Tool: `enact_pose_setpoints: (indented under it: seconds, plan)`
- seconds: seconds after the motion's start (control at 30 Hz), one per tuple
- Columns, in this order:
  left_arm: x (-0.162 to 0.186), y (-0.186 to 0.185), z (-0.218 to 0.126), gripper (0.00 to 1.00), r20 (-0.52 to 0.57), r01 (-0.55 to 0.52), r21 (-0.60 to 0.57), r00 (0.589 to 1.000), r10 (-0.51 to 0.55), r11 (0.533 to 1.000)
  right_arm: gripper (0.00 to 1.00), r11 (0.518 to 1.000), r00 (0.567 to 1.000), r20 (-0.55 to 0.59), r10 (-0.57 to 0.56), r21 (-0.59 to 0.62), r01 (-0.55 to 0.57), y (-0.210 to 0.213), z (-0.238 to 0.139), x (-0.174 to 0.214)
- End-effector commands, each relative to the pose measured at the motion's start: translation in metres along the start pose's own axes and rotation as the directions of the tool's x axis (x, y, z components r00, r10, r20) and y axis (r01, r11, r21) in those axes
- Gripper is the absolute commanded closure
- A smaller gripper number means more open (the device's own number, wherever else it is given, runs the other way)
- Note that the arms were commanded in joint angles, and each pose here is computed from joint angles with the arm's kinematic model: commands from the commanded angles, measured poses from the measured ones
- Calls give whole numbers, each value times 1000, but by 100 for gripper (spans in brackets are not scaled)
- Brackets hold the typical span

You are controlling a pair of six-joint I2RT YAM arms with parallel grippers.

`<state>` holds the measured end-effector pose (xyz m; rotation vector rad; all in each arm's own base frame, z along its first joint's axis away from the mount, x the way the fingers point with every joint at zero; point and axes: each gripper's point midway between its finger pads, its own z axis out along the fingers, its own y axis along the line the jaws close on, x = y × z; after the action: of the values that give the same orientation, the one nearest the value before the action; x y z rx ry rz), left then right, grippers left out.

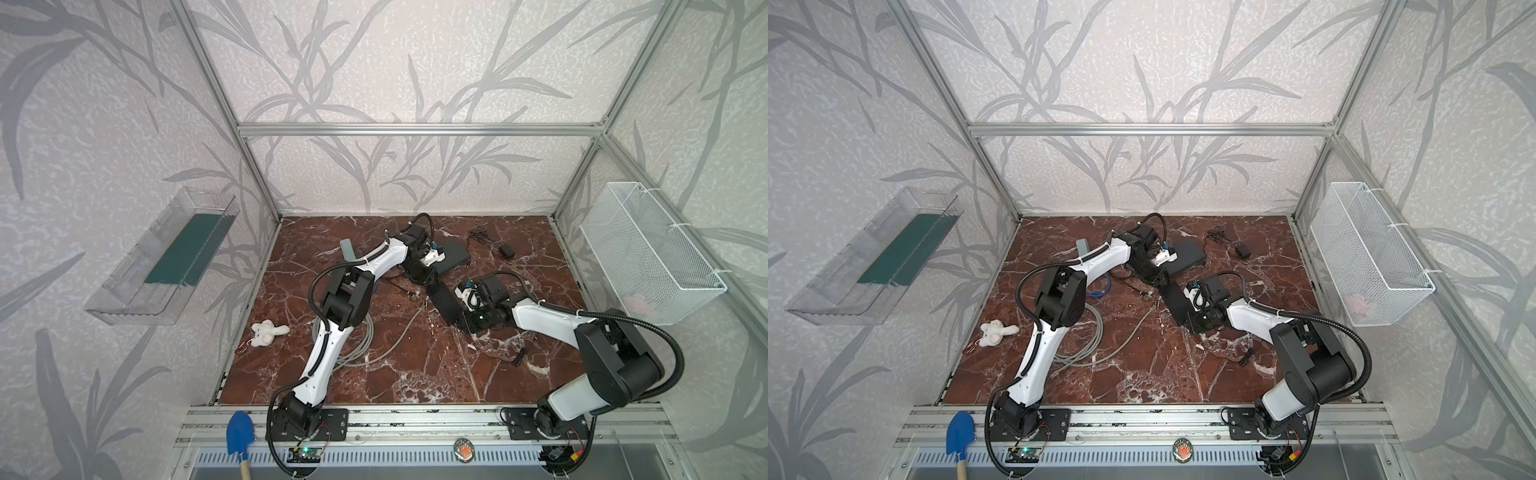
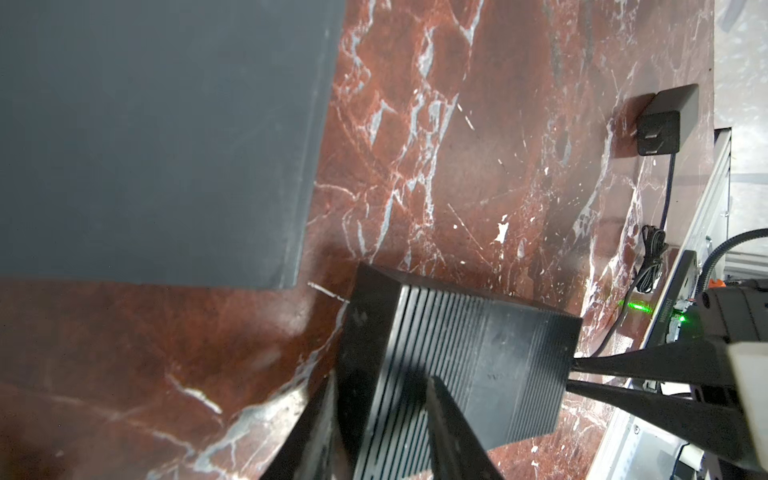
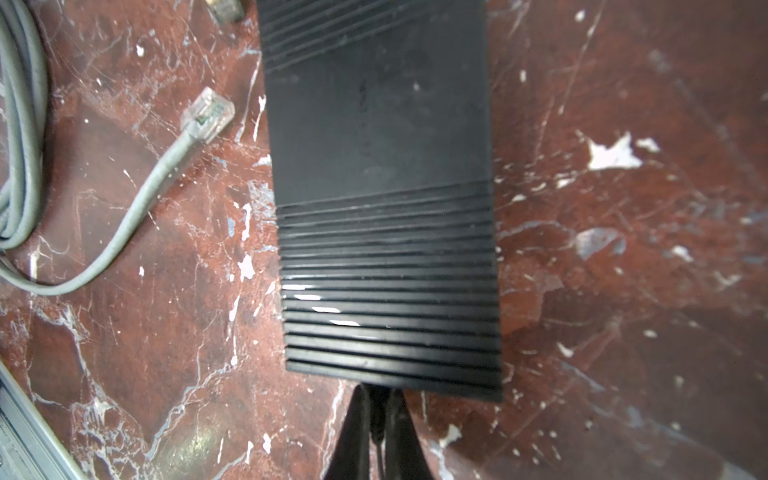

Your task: Insert the plug into the switch port

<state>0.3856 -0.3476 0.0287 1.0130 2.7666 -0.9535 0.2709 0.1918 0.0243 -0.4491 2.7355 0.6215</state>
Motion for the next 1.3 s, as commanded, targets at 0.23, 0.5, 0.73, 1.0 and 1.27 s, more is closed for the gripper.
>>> enact_pose_setpoints:
  seconds: [0.23, 0.5, 0.73, 1.0, 1.27]
  plan:
    - [131, -17, 71, 65, -462, 186, 51, 875, -141, 981, 99, 997, 955, 289, -66, 45, 55, -1, -10, -103]
    - [136, -18, 73, 65, -475, 198, 58, 868, -147, 979, 99, 996, 936, 342, -83, 40, 73, 1, -11, -127]
    - [143, -19, 77, 66, -490, 217, 67, 857, -158, 974, 97, 998, 906, 419, -67, 31, 60, 0, -16, -145]
    - [148, -20, 80, 66, -502, 235, 77, 849, -166, 969, 96, 995, 850, 519, -93, 14, 100, 8, -24, -164]
    - [150, -23, 82, 67, -511, 238, 78, 844, -166, 968, 95, 995, 835, 543, -83, 3, 97, 8, -20, -174]
